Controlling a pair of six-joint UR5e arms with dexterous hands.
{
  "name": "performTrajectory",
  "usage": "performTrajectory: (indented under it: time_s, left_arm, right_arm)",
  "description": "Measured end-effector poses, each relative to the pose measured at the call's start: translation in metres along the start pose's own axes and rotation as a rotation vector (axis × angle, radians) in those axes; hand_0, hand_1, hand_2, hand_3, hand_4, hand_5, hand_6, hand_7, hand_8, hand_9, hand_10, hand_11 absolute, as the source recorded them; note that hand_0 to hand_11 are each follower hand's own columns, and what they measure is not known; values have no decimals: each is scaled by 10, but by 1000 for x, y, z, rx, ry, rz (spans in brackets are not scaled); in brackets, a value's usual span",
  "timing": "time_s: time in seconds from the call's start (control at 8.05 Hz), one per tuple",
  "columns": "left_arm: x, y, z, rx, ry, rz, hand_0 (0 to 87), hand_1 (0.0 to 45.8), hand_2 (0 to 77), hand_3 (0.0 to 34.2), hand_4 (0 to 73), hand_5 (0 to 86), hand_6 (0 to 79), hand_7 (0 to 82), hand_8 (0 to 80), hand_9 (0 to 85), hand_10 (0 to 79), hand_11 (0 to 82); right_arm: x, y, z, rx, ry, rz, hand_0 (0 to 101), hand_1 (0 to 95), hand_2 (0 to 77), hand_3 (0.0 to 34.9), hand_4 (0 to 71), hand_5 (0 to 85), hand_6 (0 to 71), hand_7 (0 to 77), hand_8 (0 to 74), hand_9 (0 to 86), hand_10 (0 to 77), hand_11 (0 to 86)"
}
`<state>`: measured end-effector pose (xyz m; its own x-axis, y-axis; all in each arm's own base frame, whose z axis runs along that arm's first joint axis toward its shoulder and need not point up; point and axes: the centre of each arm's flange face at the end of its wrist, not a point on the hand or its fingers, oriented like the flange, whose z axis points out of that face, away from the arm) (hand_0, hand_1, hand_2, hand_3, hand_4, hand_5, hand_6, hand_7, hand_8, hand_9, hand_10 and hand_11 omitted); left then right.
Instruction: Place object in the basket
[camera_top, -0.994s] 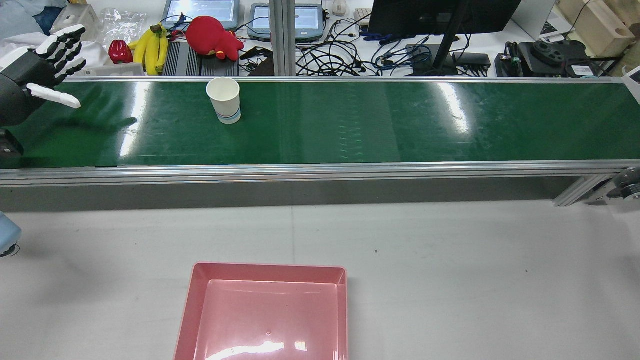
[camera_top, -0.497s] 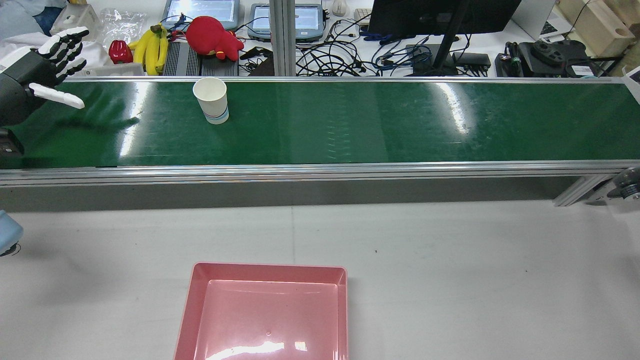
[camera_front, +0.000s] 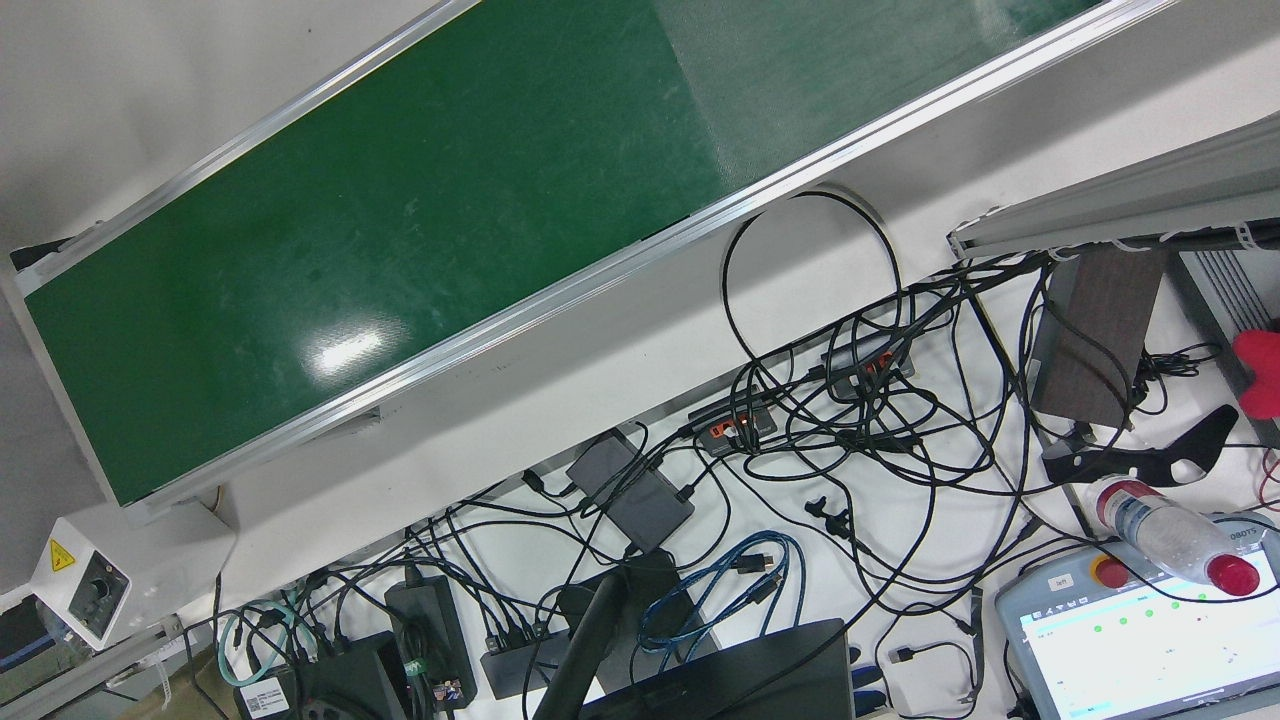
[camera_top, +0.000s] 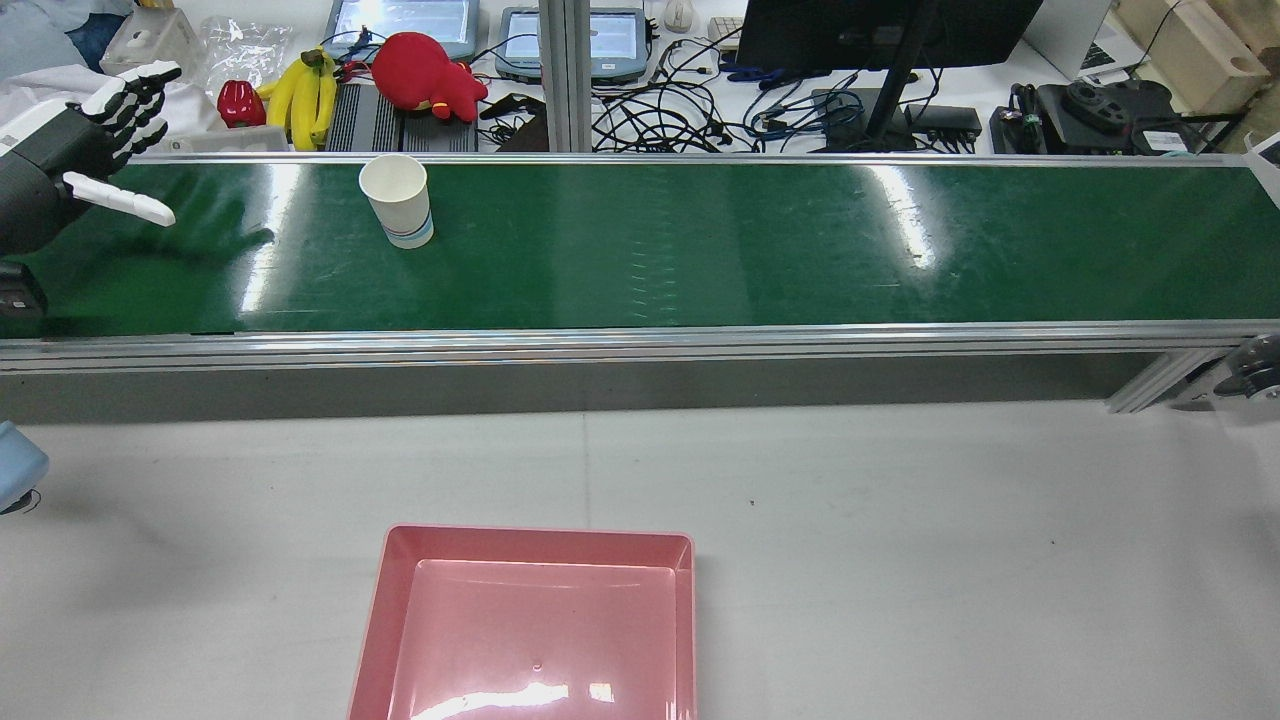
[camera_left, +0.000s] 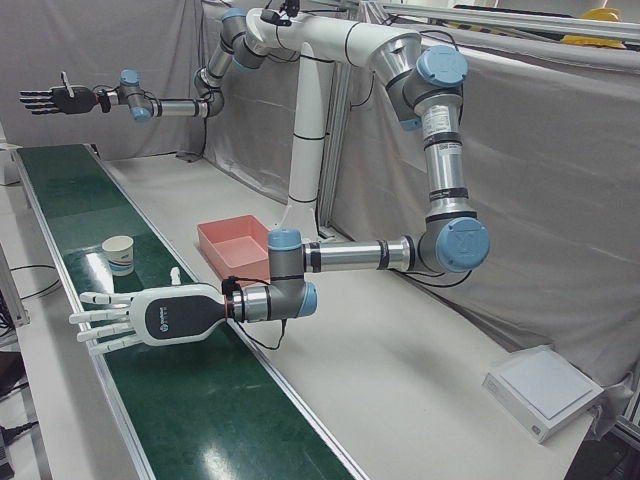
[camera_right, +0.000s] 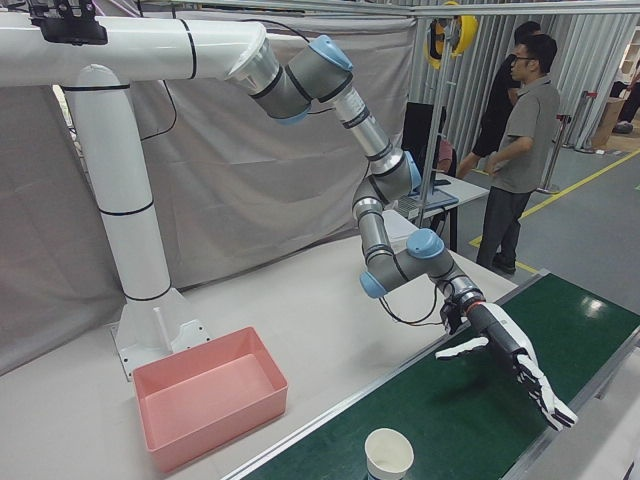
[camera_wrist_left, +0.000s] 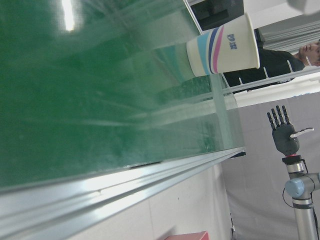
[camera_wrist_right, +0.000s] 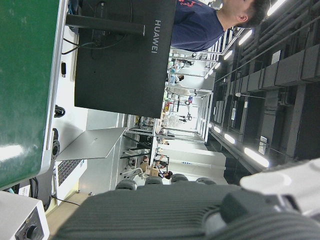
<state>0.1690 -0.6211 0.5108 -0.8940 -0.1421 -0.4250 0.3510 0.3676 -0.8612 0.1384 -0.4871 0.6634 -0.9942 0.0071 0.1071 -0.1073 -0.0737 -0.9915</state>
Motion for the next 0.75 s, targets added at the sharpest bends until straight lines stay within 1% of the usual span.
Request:
performTrajectory:
  time_s: [0.12, 0.25, 0.37, 0.5, 0.75]
  left_arm:
    - [-1, 0, 0, 1, -2, 7, 570, 125, 5, 80, 5, 191, 5, 5, 5, 5, 16, 49]
    - [-2, -1, -1, 3, -5, 10, 562, 98, 5, 83, 5, 191, 5, 5, 5, 5, 16, 49]
    - [-3, -2, -2, 5, -6, 12, 556, 87, 5, 76, 5, 191, 5, 5, 0, 5, 16, 55]
    - [-3, -2, -3, 6, -7, 12, 555, 109, 5, 75, 5, 191, 5, 5, 0, 5, 16, 55]
    - [-4, -3, -3, 7, -9, 14, 555, 109, 5, 76, 5, 191, 5, 5, 0, 5, 16, 55]
  right_arm:
    - [0, 0, 0, 0, 0, 0, 1, 0, 5, 0, 0, 0, 0, 5, 0, 0, 0, 0]
    - [0, 0, 0, 0, 0, 0, 0, 0, 5, 0, 0, 0, 0, 5, 0, 0, 0, 0]
    - [0, 0, 0, -1, 0, -1, 0, 0, 5, 0, 0, 0, 0, 5, 0, 0, 0, 0]
    - [0, 0, 0, 0, 0, 0, 1, 0, 5, 0, 0, 0, 0, 5, 0, 0, 0, 0]
    - [0, 0, 0, 0, 0, 0, 1, 0, 5, 0, 0, 0, 0, 5, 0, 0, 0, 0]
